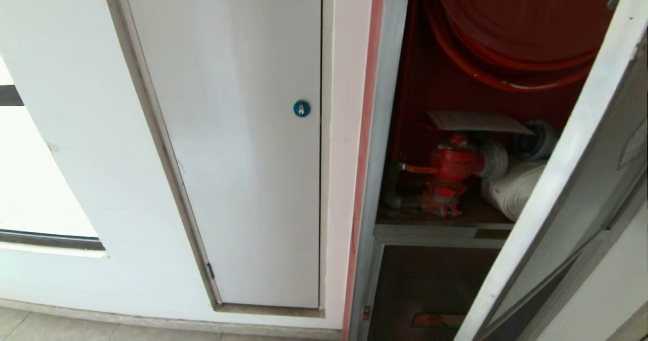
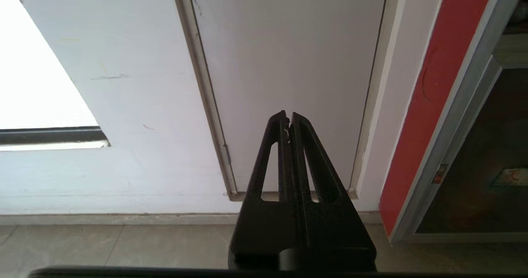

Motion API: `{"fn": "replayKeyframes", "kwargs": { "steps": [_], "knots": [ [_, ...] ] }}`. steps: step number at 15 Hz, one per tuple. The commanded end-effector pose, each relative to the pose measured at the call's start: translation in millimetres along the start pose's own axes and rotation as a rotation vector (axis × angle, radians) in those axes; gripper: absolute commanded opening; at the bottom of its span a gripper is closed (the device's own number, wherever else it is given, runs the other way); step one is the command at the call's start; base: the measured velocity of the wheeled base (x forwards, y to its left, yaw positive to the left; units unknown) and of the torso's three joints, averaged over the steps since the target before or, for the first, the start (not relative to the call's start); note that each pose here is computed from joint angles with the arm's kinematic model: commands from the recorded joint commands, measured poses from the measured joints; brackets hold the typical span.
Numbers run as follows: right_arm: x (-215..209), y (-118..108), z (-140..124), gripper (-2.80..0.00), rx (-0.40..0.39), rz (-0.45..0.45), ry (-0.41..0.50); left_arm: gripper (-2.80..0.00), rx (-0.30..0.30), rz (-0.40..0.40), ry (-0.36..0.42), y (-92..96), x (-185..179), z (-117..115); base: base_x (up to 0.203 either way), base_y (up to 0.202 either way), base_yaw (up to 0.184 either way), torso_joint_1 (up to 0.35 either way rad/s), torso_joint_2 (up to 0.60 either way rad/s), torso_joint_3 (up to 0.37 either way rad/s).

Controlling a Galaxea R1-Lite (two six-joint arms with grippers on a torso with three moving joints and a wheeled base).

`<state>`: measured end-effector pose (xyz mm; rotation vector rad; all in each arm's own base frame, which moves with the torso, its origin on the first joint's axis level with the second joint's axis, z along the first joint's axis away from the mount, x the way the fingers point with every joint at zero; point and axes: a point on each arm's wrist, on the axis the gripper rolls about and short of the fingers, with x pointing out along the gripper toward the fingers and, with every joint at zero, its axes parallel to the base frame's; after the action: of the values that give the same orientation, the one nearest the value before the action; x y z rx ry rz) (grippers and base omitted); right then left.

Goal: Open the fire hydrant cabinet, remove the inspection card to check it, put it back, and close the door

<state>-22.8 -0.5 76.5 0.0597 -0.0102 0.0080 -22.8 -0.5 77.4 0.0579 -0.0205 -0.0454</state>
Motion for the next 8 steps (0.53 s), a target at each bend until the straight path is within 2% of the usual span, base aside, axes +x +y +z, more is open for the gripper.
{"fn": "replayKeyframes", "kwargs": {
  "steps": [1,8],
  "knots": [
    [0.3,-0.1,-0.8,-2.8,0.0,0.001,0.004,-2.8,0.0,-0.001,0.014,-0.2,1.0,-3.3,-0.198,0.0,0.003,-0.001,0.0,0.001],
    [0.3,-0.1,-0.8,-2.8,0.0,0.001,0.004,-2.8,-0.009,0.001,0.013,-0.1,1.0,-3.3,-0.197,0.0,0.001,0.002,0.0,0.003]
  ]
}}
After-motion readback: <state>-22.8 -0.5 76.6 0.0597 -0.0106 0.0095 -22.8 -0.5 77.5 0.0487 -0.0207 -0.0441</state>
